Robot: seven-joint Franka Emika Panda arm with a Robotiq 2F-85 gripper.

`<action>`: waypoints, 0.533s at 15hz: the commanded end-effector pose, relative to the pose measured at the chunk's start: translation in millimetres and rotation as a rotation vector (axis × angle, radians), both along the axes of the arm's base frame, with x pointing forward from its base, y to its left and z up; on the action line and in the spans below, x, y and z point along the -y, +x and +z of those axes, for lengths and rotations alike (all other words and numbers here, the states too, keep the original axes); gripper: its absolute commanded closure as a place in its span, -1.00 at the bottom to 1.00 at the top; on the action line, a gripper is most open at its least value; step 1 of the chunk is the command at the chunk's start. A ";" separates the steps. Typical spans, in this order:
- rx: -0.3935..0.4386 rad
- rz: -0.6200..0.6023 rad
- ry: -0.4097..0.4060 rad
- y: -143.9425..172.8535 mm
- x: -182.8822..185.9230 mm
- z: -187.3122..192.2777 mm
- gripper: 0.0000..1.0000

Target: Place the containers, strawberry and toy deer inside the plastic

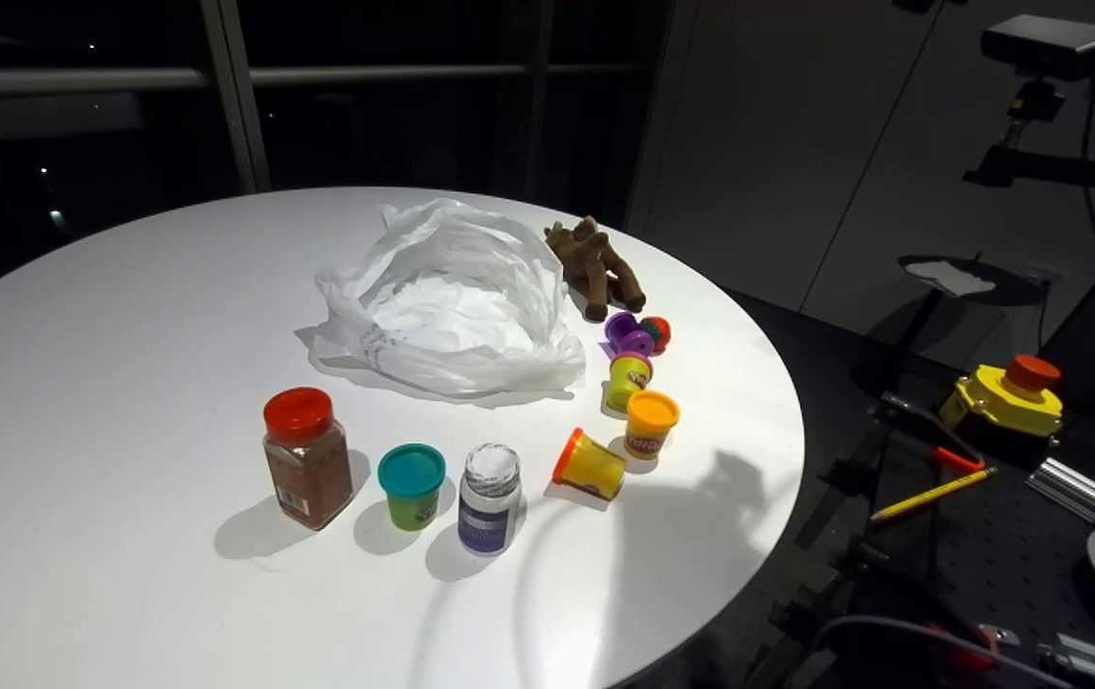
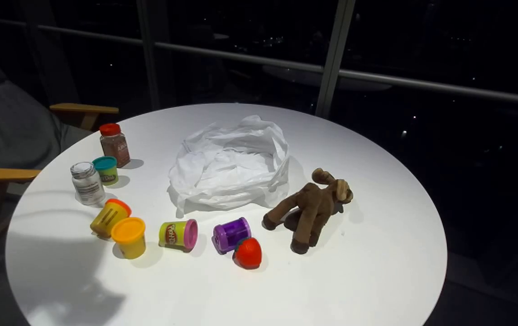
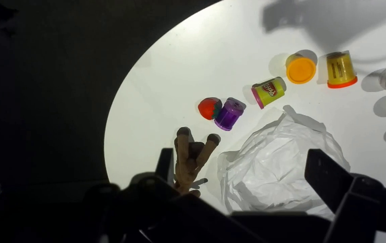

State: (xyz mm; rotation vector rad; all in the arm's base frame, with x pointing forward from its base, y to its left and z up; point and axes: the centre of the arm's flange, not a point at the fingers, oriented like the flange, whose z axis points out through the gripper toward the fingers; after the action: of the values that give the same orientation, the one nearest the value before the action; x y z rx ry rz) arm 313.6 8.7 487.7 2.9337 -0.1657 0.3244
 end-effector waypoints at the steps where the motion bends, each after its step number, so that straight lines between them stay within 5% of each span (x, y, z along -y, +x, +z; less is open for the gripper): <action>1: 0.073 -0.062 0.029 18.8 -30.4 -43.0 -1.00; 8: 0.036 -0.192 0.052 56.5 -47.5 -134.8 -1.00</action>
State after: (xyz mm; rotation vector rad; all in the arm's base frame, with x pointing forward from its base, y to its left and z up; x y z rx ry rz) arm 353.4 58.7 403.5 2.9352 -0.3705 0.3557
